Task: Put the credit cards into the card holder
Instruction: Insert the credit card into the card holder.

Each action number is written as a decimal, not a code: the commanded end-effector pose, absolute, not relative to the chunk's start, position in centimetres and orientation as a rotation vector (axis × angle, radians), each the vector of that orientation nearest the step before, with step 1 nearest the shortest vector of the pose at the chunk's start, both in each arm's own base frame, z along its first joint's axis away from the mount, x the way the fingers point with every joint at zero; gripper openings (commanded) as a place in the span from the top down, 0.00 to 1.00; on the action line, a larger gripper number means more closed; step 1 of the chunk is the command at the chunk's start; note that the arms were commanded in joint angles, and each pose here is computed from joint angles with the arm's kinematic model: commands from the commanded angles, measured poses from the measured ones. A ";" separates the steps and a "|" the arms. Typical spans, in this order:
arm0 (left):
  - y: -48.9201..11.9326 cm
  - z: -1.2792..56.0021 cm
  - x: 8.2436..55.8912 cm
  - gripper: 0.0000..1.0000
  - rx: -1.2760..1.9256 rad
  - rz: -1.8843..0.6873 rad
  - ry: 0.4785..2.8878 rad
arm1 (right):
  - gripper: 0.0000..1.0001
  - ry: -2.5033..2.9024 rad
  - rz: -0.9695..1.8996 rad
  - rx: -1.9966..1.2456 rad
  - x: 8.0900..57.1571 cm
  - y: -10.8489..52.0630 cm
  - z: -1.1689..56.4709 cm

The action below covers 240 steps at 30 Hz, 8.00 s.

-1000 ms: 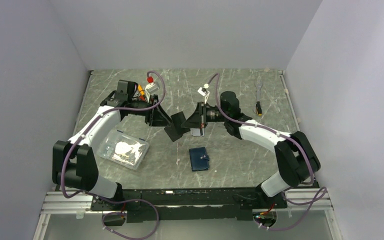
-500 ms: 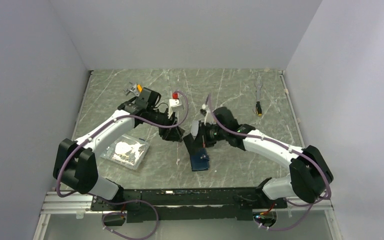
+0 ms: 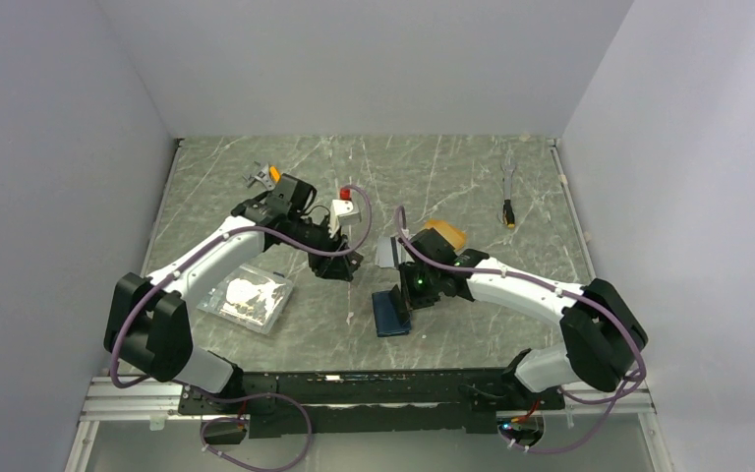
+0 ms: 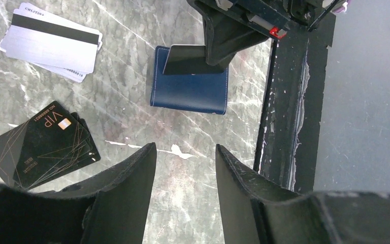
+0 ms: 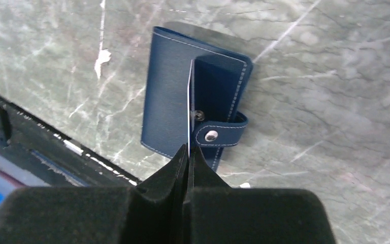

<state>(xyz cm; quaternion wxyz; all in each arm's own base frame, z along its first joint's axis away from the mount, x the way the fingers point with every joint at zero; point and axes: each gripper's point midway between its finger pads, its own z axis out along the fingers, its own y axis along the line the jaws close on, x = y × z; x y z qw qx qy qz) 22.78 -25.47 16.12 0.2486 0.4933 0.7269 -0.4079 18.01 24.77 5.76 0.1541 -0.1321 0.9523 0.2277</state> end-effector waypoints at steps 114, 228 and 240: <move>-27.3 3.1 20.8 0.62 1.986 -0.553 2.045 | 1.00 2.798 0.545 0.229 15.2 15.5 1.2; -27.1 7.4 22.1 0.74 1.948 -0.562 1.964 | 1.00 2.567 1.076 -0.224 17.5 25.0 8.7; -24.8 8.5 22.9 0.74 1.849 -0.672 1.999 | 1.00 2.572 1.075 -0.298 19.6 27.7 8.0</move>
